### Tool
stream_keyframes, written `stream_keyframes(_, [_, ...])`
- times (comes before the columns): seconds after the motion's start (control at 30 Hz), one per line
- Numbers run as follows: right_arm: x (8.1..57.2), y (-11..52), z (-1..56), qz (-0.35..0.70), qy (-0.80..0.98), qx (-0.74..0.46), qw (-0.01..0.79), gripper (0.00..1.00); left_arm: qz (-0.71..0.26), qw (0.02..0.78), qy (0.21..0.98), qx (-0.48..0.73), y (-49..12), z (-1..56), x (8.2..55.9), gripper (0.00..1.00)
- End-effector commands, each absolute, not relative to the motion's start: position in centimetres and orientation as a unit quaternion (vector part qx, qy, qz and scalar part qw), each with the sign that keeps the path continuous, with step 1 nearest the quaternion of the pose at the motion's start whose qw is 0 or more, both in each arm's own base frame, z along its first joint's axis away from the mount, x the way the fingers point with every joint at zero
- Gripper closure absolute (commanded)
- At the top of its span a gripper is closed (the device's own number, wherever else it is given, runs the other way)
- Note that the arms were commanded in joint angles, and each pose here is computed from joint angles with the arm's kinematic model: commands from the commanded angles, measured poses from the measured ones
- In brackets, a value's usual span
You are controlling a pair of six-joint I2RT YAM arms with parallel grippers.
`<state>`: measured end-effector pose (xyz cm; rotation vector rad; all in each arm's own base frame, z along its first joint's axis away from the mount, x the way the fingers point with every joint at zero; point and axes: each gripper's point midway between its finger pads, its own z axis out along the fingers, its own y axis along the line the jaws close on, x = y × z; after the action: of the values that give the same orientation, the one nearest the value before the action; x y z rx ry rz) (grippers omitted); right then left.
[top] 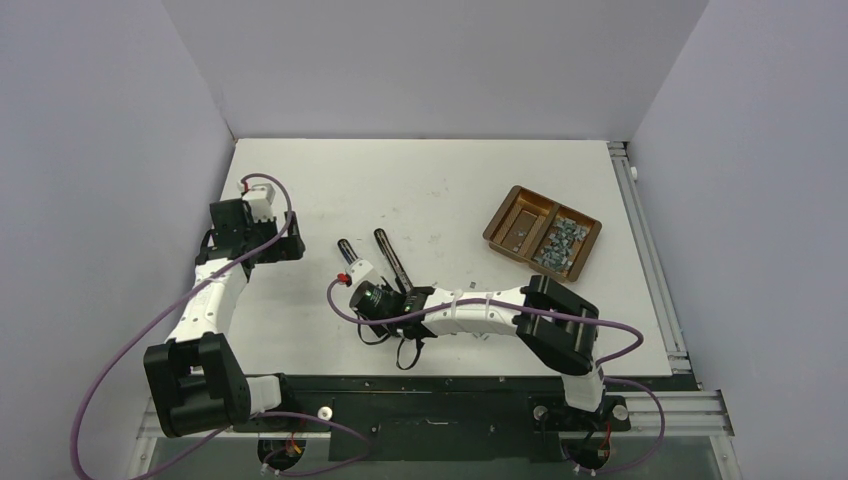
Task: Load the staples into the stapler
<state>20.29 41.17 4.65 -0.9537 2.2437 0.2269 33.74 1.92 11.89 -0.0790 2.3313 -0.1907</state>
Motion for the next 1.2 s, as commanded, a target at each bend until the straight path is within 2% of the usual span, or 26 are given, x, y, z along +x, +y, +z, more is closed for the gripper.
stream_keyframes(0.0, [20.8, 41.6, 4.9, 0.086, 0.864, -0.358, 0.344, 0.65, -0.072, 0.430, 0.900, -0.027, 2.4, 14.9, 35.2, 0.04])
stream_keyframes(0.27, [20.6, 40.5, 3.9, 0.053, 0.866, -0.363, 0.339, 0.67, -0.072, 0.432, 0.899, -0.028, 2.5, 15.1, 35.3, 0.04])
stream_keyframes(0.8, [20.8, 40.0, 3.8, 0.023, 0.860, -0.368, 0.354, 0.86, -0.072, 0.435, 0.897, -0.031, 2.7, 15.5, 35.2, 0.04])
stream_keyframes(0.97, [20.6, 40.1, 4.0, 0.023, 0.857, -0.373, 0.354, 0.86, -0.072, 0.435, 0.897, -0.031, 2.7, 15.6, 35.2, 0.04])
stream_keyframes(1.07, [20.0, 40.2, 3.8, 0.022, 0.855, -0.383, 0.349, 0.77, -0.072, 0.435, 0.897, -0.030, 2.7, 15.6, 35.2, 0.04])
stream_keyframes(1.17, [19.7, 40.1, 3.4, 0.016, 0.854, -0.389, 0.347, 0.72, -0.073, 0.436, 0.896, -0.030, 2.7, 15.7, 35.2, 0.04])
